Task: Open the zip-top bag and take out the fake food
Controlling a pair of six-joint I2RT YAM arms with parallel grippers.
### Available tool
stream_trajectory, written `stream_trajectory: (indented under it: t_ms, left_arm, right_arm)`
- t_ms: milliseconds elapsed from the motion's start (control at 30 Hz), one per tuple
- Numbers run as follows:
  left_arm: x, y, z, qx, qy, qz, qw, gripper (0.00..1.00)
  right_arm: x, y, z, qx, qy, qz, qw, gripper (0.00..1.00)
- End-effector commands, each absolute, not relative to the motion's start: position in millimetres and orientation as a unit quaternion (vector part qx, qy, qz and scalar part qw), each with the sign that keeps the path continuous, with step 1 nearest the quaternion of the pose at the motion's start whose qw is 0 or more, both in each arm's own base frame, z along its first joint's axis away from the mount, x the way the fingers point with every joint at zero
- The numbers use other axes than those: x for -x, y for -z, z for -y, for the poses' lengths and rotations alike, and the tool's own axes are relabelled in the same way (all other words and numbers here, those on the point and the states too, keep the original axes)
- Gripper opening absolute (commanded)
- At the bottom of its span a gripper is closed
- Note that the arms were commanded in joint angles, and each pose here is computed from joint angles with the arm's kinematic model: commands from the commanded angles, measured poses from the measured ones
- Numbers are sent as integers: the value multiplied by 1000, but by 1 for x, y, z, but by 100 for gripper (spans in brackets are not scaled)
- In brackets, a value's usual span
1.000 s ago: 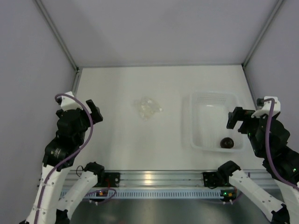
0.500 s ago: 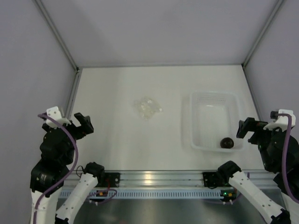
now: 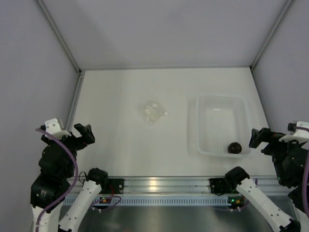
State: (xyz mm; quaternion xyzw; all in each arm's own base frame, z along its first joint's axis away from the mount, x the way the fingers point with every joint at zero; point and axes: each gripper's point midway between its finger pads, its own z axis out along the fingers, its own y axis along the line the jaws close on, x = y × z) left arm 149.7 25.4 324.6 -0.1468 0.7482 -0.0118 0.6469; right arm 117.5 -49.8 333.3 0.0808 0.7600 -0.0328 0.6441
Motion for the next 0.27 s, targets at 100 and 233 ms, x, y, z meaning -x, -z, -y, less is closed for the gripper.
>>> stream_trajectory:
  t_ms: [100, 233]
  left_arm:
    - [-151, -320, -28, 155, 4, -749, 644, 98]
    - [-151, -322, -28, 156, 4, -748, 645, 98]
  right_arm:
    - [-118, -334, 52, -89, 39, -759, 644, 99]
    - [-119, -334, 50, -90, 36, -759, 643, 100]
